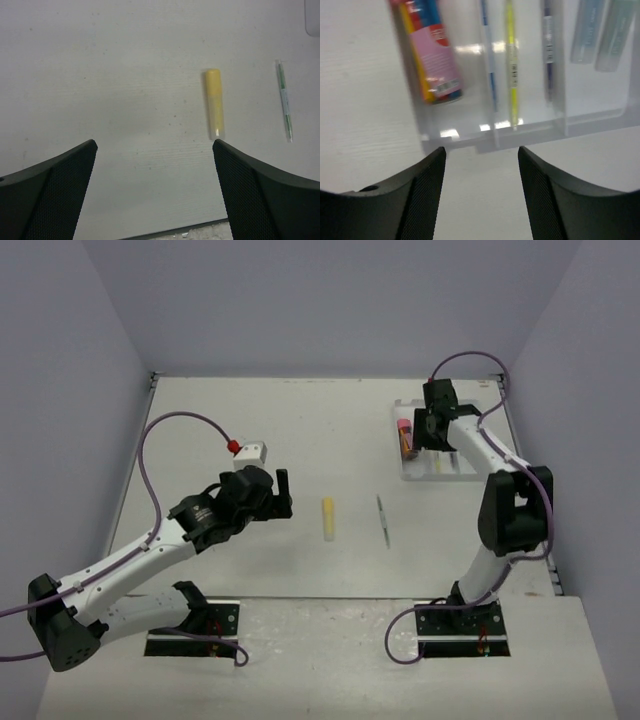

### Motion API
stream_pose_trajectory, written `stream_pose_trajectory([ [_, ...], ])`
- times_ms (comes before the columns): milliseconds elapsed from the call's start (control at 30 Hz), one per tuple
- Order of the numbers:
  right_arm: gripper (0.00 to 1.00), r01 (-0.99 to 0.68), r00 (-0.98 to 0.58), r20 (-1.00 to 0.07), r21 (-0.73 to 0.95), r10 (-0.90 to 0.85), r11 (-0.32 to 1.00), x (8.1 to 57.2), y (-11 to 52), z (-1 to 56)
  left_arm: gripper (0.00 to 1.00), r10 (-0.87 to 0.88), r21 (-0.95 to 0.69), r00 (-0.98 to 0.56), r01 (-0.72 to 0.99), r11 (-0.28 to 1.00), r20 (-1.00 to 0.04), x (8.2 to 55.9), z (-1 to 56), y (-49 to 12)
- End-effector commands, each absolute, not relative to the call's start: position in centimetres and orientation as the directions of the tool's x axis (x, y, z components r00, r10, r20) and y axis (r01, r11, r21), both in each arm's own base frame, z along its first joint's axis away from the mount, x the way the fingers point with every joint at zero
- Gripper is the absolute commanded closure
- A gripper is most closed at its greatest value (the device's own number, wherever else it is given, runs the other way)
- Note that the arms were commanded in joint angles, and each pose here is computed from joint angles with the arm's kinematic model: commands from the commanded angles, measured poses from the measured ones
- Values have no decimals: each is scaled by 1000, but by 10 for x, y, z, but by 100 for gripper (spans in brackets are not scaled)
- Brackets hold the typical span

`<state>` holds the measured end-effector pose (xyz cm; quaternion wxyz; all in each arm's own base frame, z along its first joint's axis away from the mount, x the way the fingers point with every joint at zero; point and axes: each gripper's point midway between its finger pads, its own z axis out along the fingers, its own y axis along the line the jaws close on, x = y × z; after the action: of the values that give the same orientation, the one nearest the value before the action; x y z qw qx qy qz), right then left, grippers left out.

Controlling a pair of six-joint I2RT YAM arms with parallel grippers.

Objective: Sort the stationery into containers
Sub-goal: Place the pen in the storage box, then pick up the pen from the center of the board.

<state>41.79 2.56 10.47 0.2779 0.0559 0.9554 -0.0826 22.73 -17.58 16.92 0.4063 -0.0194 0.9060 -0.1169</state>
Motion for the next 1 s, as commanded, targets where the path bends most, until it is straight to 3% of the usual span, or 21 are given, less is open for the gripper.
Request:
stream_pose_trajectory([
  [0, 40, 20, -793, -602, 119, 88, 993, 353, 126, 113, 0, -100, -121, -608, -7, 993, -787, 237, 197, -148],
  [167, 46, 1, -910, -414, 82, 35, 997, 293, 160, 43, 0, -80, -96, -611, -6, 995, -788, 236, 202, -142],
  [500, 59, -21, -957, -291, 41, -9, 999, 273, 167, 3, 0, -68, -115, -646, 32, 993, -760, 233, 181, -153],
  [667, 88, -43, -974, -226, 52, -30, 998, 267, 172, -5, 0, -69, -115, -633, 31, 993, -771, 233, 186, -150],
  [733, 98, -41, -974, -223, 51, -29, 998, 266, 172, -5, 0, -68, -114, -630, 32, 993, -774, 233, 187, -149],
  [833, 100, -52, -967, -254, 53, -37, 997, 270, 172, 5, 0, -67, -109, -628, 28, 994, -775, 233, 187, -147],
  [967, 100, -40, -887, -462, 59, -8, 997, 308, 152, 81, 0, -57, -101, -634, 34, 994, -771, 232, 182, -147],
])
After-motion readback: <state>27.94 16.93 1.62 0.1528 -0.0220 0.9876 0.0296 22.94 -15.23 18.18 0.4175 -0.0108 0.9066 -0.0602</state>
